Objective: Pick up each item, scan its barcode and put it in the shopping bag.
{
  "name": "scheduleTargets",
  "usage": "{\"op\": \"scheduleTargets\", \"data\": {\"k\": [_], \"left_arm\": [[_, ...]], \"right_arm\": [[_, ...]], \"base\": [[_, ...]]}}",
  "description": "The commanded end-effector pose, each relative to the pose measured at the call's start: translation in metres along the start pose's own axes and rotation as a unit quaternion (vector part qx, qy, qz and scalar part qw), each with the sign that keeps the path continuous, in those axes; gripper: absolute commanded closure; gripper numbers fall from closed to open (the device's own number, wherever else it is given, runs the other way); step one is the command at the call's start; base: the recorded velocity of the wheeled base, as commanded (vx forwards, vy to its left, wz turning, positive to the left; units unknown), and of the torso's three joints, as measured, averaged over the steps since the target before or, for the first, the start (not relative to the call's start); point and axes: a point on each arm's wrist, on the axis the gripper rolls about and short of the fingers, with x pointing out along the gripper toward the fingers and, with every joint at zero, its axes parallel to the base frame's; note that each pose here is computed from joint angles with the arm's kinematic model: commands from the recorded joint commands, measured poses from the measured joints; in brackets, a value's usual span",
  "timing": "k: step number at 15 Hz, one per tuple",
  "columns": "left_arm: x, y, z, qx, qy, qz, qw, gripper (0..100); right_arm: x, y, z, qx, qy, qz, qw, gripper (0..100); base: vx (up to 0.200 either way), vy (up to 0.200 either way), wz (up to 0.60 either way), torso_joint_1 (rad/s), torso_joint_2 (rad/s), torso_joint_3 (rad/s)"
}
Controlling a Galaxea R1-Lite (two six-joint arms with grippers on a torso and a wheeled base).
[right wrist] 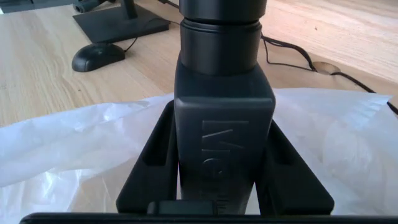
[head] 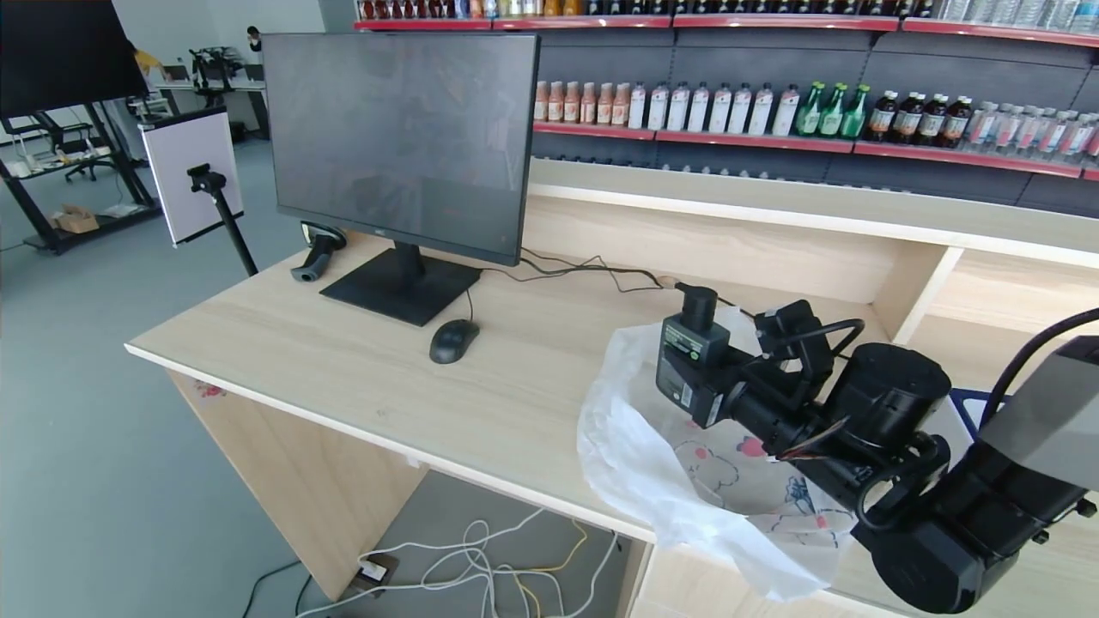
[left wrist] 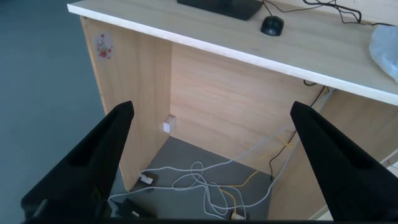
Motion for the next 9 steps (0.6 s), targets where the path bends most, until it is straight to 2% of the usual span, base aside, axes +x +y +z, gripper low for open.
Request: {"op": "scheduleTargets", "data": {"k": [1,9], "left_arm": [[0.0,0.0,0.0,0.0,0.0,0.001,1.0,0],[0.0,0.0,0.0,0.0,0.0,0.0,1.0,0]], "right_arm": [[0.006,-0.003,-0.01,0.0,0.01,-0.003,1.0,100],[0.008,-0.002,-0.021,-0.007,0.026,-0.002,1.0,100]], "base": [[0.0,0.0,0.0,0.0,0.0,0.0],[0.0,0.0,0.0,0.0,0.0,0.0]]}}
